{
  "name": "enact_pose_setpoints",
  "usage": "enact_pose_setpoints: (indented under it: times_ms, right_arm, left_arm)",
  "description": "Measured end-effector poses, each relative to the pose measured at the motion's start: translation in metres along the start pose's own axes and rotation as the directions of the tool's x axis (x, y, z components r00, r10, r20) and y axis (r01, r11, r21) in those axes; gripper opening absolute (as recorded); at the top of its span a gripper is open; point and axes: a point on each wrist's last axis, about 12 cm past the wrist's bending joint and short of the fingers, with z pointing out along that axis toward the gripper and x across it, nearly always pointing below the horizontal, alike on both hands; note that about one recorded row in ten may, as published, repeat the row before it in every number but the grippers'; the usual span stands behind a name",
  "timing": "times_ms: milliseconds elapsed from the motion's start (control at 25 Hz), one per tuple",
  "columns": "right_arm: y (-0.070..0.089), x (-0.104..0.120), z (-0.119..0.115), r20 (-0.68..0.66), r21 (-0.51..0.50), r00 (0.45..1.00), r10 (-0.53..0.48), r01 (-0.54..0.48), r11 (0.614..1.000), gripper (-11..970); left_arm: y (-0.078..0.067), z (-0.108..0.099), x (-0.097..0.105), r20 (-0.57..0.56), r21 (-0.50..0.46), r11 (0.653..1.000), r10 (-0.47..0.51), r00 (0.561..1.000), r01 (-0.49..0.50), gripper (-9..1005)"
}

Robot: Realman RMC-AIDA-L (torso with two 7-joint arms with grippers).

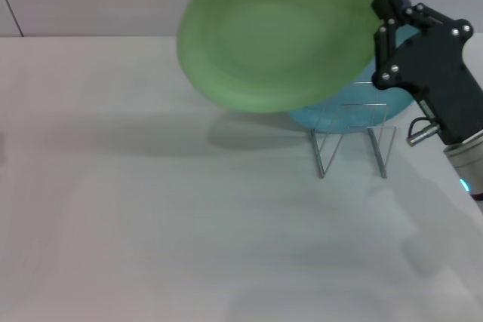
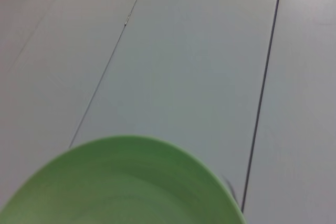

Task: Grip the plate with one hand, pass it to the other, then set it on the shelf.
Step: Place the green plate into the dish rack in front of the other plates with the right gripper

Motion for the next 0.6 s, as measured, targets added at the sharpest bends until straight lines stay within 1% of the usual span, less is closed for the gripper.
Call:
enact_pose_setpoints:
  times_ms: [120,160,320,520,600]
  right_arm:
    - [-0.0016,-0.0005,-0.0009,0.006,0.002,0.999,-0.041,0.041,0.999,19]
    - [-0.0017,-0.0008,-0.0007,0.008,0.004,0.998,-0.069,0.069,0.998,19]
    - [-0.0022,-0.0011,-0.0002,0.011,0.002,0.995,-0.097,0.097,0.995,19]
    - [-0.0035,-0.0014,0.0010,0.014,-0.004,0.987,-0.159,0.159,0.987,18]
    - [-0.0041,-0.0015,0.0012,0.016,-0.012,0.986,-0.166,0.166,0.986,18]
  left_arm:
    - [-0.0001,-0.0012,0.0008,-0.002,-0.002,1.000,-0.001,1.000,0.001,563]
    - [-0.0001,-0.0013,0.0009,-0.002,-0.002,1.000,-0.002,1.000,0.002,563]
    - [0.0000,-0.0026,0.0016,-0.003,-0.005,1.000,-0.003,1.000,0.003,563]
    - [0.0000,-0.0028,0.0017,-0.004,-0.005,1.000,-0.013,1.000,0.013,563]
    - [0.0003,-0.0029,0.0021,-0.007,-0.008,1.000,-0.014,1.000,0.014,563]
